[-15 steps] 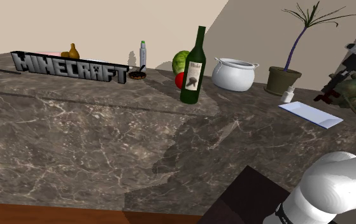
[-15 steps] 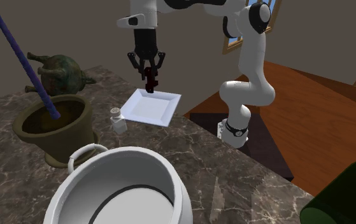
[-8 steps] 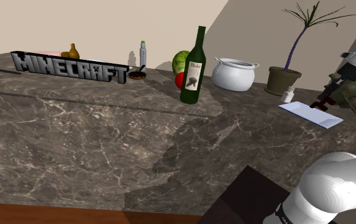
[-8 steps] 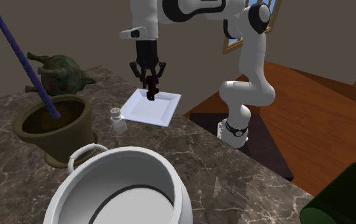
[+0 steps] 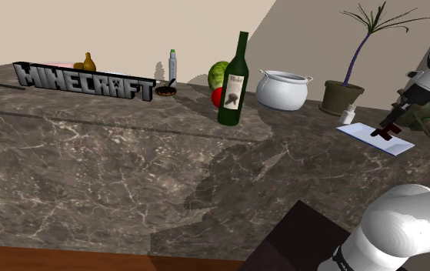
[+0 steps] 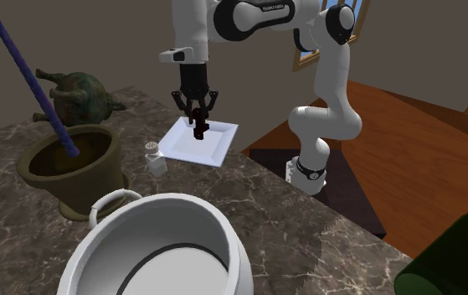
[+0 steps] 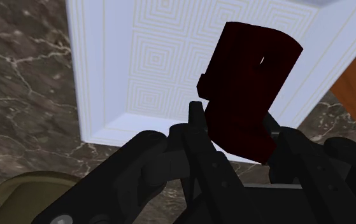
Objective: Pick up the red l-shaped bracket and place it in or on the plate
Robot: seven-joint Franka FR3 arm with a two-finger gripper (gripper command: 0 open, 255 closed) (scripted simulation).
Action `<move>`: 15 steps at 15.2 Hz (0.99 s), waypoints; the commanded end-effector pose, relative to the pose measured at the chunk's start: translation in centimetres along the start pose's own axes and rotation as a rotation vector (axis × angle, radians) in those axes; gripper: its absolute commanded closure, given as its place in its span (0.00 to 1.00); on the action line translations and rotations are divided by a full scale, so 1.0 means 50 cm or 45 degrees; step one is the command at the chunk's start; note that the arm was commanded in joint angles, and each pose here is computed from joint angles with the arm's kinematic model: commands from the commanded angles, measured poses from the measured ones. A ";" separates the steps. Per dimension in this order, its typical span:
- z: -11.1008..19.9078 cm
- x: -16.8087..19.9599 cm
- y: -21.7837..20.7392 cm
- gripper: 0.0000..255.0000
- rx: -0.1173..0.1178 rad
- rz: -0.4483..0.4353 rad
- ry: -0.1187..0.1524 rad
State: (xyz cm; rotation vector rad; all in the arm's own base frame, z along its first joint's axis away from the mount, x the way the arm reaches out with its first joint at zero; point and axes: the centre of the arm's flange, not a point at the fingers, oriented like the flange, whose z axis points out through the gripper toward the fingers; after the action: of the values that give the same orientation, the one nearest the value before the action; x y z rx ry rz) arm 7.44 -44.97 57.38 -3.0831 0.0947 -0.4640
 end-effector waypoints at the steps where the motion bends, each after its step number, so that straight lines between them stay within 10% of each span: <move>1: 0.001 0.000 0.000 1.00 0.000 0.000 0.000; 4: 0.001 0.000 0.000 1.00 0.000 0.000 0.000; 5: 0.001 0.000 0.000 0.00 0.000 0.000 0.000; 15: -0.099 0.000 0.000 0.00 0.000 0.000 0.000</move>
State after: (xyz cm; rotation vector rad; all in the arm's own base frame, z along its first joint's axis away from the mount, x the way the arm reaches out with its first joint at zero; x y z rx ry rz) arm 6.11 -45.05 61.66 -3.0840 0.0951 -0.4652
